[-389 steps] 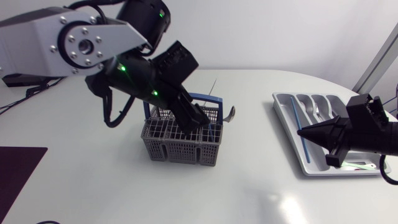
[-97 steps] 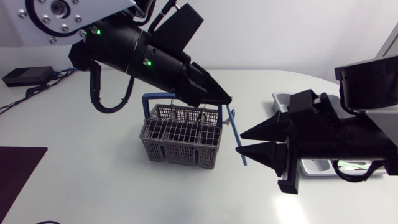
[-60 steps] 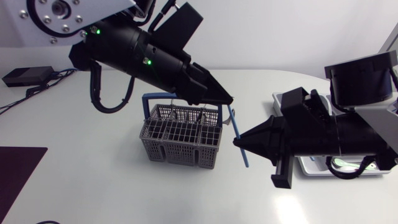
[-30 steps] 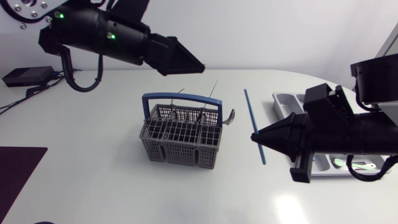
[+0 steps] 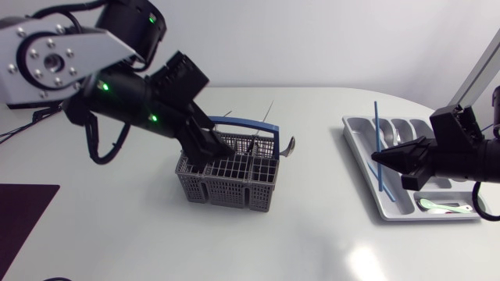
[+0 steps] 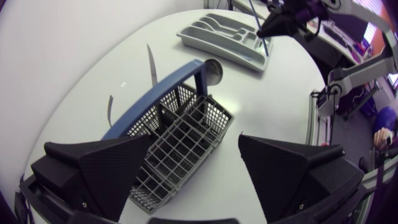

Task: Sort the cutlery from the basket into the organizer compartments.

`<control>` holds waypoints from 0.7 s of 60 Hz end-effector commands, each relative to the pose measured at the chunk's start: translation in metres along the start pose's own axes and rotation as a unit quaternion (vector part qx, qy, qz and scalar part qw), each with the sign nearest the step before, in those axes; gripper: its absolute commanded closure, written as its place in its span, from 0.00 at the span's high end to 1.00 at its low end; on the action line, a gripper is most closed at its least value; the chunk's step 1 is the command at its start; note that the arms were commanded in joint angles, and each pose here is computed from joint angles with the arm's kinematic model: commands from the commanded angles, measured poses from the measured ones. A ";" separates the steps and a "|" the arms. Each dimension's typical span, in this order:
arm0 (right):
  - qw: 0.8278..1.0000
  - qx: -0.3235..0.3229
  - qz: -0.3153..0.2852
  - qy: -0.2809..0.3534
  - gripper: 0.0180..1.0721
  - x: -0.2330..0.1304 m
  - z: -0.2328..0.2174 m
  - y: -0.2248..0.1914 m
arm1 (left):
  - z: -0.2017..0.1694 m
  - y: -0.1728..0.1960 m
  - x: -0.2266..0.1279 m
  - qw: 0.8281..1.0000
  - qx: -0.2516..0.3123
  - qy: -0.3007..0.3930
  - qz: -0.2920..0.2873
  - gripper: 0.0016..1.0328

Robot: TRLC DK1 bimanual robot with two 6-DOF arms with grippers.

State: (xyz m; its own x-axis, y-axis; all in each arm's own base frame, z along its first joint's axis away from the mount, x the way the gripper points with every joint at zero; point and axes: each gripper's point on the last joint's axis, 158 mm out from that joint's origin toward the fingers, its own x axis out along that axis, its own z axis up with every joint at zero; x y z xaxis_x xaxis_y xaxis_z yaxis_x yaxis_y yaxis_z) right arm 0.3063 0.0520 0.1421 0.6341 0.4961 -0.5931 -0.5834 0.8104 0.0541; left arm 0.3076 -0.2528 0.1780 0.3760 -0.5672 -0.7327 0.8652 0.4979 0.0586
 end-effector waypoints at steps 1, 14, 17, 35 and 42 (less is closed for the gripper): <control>1.000 0.012 -0.010 0.009 0.05 0.005 -0.015 -0.015 | -0.008 -0.013 0.006 0.999 0.039 0.001 0.010 0.95; 0.999 0.027 -0.036 0.022 0.05 0.008 -0.034 -0.044 | -0.020 -0.017 0.032 0.998 0.052 0.008 0.043 0.93; 0.999 0.030 -0.039 0.023 0.05 0.009 -0.037 -0.049 | -0.019 -0.015 0.040 0.997 0.054 0.007 0.059 0.93; 0.997 0.045 -0.049 0.030 0.05 0.007 -0.052 -0.066 | -0.041 -0.006 0.092 0.994 0.023 0.054 0.088 0.94; 0.997 0.053 -0.053 0.031 0.05 0.007 -0.054 -0.073 | -0.046 -0.005 0.100 0.994 0.015 0.064 0.086 0.94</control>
State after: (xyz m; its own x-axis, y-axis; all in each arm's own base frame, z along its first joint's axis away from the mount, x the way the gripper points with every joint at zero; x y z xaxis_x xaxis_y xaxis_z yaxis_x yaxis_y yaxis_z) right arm 0.3265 -0.0167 0.0986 0.6636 0.3852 -0.6413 -0.4543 0.8886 0.0636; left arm 0.3277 -0.2838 0.0904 0.5005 -0.4152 -0.7597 0.8033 0.5500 0.2287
